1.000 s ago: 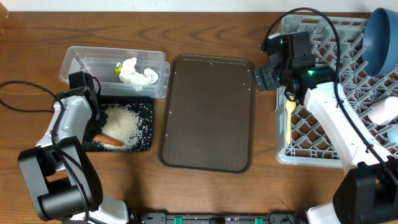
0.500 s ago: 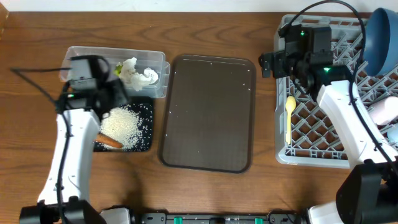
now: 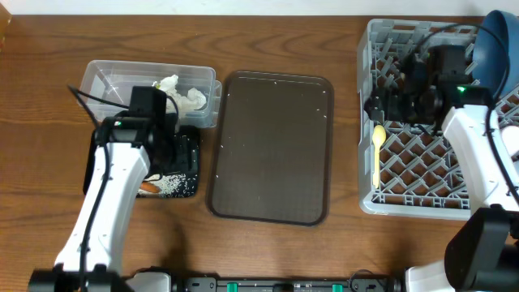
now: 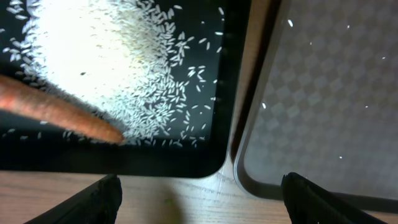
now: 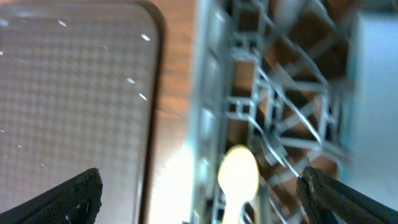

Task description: Sort waste into correct bins and load items into the dishwasher rack

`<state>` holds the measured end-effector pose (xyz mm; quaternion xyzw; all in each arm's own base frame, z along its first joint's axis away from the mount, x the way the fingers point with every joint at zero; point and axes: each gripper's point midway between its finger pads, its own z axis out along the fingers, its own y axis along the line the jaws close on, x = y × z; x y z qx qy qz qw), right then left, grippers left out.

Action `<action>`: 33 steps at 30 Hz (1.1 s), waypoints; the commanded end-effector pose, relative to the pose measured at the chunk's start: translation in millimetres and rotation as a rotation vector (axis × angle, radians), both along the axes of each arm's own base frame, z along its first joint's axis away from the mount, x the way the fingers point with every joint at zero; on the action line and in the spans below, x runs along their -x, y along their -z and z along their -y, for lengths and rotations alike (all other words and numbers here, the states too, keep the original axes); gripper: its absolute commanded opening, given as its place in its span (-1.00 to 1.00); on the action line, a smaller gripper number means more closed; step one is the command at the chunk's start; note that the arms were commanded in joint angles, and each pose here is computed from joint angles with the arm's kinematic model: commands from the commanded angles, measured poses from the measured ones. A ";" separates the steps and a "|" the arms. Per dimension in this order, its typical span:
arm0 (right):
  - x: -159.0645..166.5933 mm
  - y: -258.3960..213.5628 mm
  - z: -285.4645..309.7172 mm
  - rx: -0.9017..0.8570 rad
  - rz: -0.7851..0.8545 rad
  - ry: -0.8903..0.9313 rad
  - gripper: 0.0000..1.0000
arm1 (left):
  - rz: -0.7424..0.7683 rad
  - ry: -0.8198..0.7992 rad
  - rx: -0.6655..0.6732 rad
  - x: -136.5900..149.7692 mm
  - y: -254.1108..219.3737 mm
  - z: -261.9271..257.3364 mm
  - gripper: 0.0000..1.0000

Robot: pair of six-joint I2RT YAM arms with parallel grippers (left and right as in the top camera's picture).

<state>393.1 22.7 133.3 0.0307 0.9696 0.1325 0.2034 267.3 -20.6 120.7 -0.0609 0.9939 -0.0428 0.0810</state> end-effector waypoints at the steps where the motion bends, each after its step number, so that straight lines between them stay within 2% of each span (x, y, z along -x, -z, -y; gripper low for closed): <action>1: 8.2 -15.1 9.2 0.031 0.016 0.032 0.98 | 0.148 -0.029 0.005 -3.2 -39.3 -2.1 0.68; 6: 22.2 -44.5 16.4 0.092 0.080 0.031 0.98 | 0.374 -0.022 0.004 11.3 -80.3 -3.9 0.69; 12: 36.1 -73.2 15.4 0.108 0.274 0.034 0.99 | 0.632 -0.012 0.001 43.4 -113.4 -5.8 0.69; 13: 41.9 -74.5 15.3 0.111 0.305 0.037 0.98 | 0.657 -0.012 -0.001 48.6 -115.4 -6.3 0.83; 18: 75.4 -69.3 34.3 0.175 0.369 0.171 0.99 | 0.779 -0.013 0.004 64.3 -134.9 -6.5 0.84; 23: 96.8 -66.9 37.6 0.196 0.395 0.191 0.99 | 0.782 -0.013 0.004 71.1 -135.1 -6.7 0.85; 33: 109.1 -54.4 36.9 0.198 0.329 0.185 0.99 | 0.771 -0.013 0.004 71.2 -132.9 -6.7 0.86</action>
